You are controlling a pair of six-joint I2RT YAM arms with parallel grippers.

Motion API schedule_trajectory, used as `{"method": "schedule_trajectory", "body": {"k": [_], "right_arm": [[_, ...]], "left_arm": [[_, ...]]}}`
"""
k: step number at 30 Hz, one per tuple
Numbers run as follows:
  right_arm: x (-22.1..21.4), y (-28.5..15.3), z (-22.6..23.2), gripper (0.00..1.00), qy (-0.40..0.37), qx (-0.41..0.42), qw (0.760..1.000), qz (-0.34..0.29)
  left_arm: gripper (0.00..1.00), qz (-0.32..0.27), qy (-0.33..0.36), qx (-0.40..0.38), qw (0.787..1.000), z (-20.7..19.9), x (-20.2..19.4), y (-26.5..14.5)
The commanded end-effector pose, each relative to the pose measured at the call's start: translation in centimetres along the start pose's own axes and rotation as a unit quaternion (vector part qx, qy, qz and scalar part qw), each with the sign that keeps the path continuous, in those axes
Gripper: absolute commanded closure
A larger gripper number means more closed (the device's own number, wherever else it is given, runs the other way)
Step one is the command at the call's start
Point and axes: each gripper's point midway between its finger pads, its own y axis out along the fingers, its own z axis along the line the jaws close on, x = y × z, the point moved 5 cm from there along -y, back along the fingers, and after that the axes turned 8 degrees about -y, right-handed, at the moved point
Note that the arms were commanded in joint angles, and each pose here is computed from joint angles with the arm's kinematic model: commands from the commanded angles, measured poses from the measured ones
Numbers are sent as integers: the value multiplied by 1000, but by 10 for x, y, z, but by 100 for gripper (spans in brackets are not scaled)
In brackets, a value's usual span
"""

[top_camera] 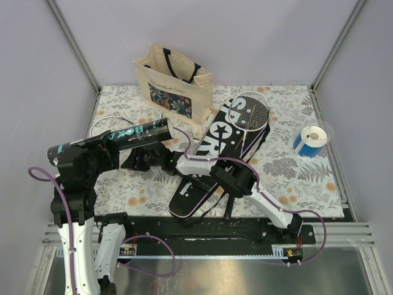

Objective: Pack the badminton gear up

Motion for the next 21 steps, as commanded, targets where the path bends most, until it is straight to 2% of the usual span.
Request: {"method": "schedule_trajectory", "body": {"k": [1,4,8,11,13,17,21], "right_arm": [[2,18,25,50,48,52,997,18],[0,24,27,52,66,50,996,32],[6,17,26,55,42,33,999,6],[9,8,19,67,34,1,999,-11],[12,2,16,79,22,-13,999,-23],[32,-19,30,97,-1,1,999,-48],[51,-54,45,100,-50,15,996,-72]], "left_arm": [[75,-4,-10,-50,999,-19,-1,-6],[75,-5,-11,-52,999,-20,-1,-8],[75,-13,-11,-56,998,-22,1,-9],[75,-15,-13,-53,998,-22,1,-8],[75,-14,-11,-51,999,-22,1,-7],[75,-20,-3,-52,998,-23,2,-6],[75,-23,1,-41,999,-19,3,1]]}}
